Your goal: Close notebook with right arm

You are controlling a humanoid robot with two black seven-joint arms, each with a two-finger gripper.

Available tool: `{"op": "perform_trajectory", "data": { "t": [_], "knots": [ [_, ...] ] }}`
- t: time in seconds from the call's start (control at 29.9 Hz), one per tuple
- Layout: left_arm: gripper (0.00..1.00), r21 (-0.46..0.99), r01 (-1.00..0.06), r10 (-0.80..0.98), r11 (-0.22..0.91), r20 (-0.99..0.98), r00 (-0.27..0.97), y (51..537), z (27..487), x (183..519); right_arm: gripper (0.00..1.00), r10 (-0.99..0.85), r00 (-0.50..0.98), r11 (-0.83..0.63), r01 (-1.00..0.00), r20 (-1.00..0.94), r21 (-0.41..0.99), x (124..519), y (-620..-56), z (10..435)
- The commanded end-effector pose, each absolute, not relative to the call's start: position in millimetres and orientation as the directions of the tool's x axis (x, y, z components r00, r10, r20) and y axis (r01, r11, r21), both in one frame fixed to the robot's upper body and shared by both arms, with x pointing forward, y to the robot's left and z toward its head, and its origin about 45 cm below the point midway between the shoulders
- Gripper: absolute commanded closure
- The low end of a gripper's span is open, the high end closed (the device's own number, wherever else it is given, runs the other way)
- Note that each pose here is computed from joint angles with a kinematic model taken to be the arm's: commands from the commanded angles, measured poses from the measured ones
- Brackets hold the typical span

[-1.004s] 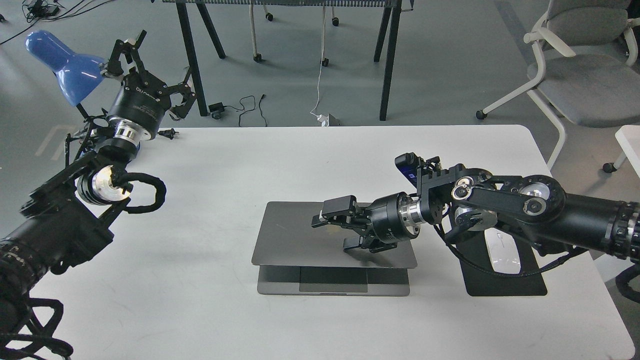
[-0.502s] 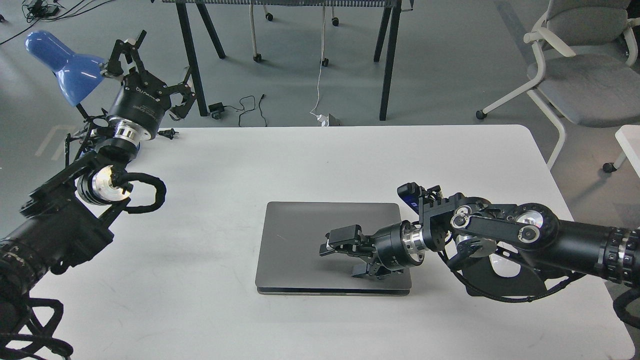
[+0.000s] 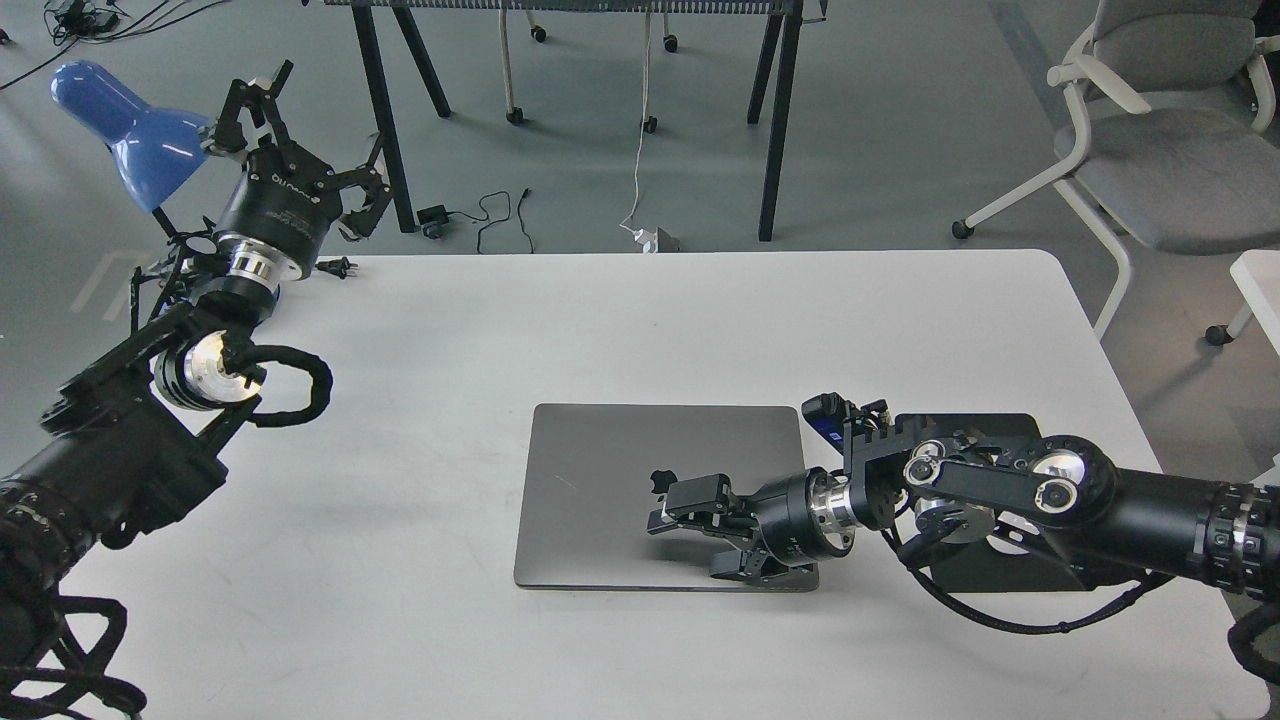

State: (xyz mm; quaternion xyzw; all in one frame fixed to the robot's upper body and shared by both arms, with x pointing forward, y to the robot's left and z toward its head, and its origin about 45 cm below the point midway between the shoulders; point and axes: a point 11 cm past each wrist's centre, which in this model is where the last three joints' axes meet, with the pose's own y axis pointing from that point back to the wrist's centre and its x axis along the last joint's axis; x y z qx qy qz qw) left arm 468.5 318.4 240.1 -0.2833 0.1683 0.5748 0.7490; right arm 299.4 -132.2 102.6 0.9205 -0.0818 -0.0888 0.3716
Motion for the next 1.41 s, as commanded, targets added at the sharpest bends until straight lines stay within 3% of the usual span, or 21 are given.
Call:
{"op": "perform_trajectory", "data": {
  "t": [0.0, 0.17, 0.43, 0.7, 0.97, 1.17, 1.37],
  "knots": [
    [0.0, -0.231, -0.956, 0.766, 0.179, -0.578, 0.282, 318, 240, 469, 0.0, -0.222, 0.971, -0.715, -0.098, -0.092, 0.692, 304, -131, 107],
    [0.0, -0.231, -0.956, 0.766, 0.179, -0.578, 0.282, 318, 240, 469, 0.0, -0.264, 0.964, -0.75, -0.178, -0.041, 0.638, 332, -125, 136],
    [0.0, -0.231, -0.956, 0.766, 0.179, -0.578, 0.282, 318, 240, 469, 0.0, -0.503, 0.864, -0.788, -0.467, 0.017, 0.401, 415, -136, 219],
    [0.0, -0.231, -0.956, 0.766, 0.179, -0.578, 0.282, 318, 240, 469, 0.0, -0.721, 0.685, -0.693, -0.71, -0.107, 0.128, 472, -178, 280],
    [0.0, -0.232, -0.957, 0.765, 0.177, -0.58, 0.282, 319, 240, 469, 0.0, -0.772, 0.499, -0.526, -0.849, -0.393, -0.044, 498, -206, 299],
    [0.0, -0.232, -0.957, 0.765, 0.177, -0.58, 0.282, 319, 240, 469, 0.0, -0.667, 0.434, -0.468, -0.876, -0.606, -0.113, 494, -223, 290],
    [0.0, -0.232, -0.957, 0.765, 0.177, -0.58, 0.282, 319, 240, 469, 0.0, -0.6, 0.403, -0.427, -0.892, -0.691, -0.148, 486, -241, 276]
  ]
}}
